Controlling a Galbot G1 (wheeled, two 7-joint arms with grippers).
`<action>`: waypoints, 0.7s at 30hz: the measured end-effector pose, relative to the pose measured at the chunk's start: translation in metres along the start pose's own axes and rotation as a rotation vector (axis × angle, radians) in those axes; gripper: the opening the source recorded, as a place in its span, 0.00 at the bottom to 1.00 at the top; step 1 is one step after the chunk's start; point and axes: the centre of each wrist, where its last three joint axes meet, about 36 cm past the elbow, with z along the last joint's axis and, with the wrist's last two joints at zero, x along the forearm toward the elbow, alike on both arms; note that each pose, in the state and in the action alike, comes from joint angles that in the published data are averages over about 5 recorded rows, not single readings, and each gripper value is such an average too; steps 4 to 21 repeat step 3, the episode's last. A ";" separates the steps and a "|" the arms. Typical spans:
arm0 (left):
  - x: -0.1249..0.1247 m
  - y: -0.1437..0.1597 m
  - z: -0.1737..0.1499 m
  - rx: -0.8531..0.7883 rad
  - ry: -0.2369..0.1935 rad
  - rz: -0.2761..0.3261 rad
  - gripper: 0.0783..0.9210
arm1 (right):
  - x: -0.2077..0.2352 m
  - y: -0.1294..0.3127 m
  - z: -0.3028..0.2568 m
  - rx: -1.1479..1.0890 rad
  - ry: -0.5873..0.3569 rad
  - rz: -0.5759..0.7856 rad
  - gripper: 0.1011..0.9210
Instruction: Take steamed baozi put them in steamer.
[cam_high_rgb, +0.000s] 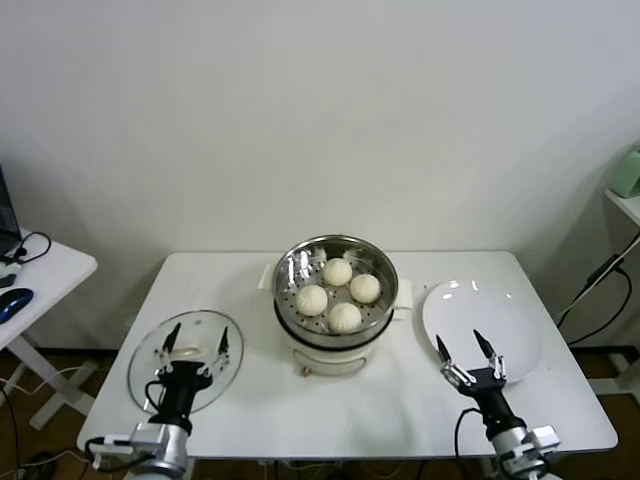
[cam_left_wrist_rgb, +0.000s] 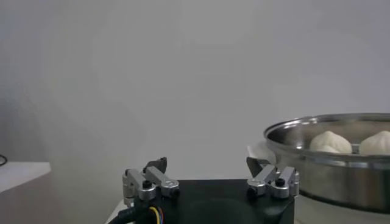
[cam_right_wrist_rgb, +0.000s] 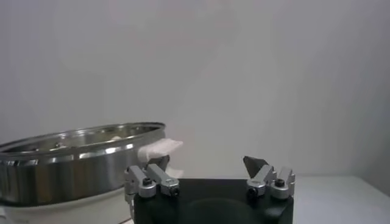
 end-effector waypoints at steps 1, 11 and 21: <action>0.000 0.000 0.000 0.002 0.000 -0.001 0.88 | 0.001 0.001 0.000 -0.002 0.000 0.003 0.88; 0.000 0.000 -0.001 0.004 -0.001 -0.001 0.88 | 0.003 0.001 0.001 -0.005 0.000 0.005 0.88; 0.000 0.000 -0.001 0.004 -0.001 -0.001 0.88 | 0.003 0.001 0.001 -0.005 0.000 0.005 0.88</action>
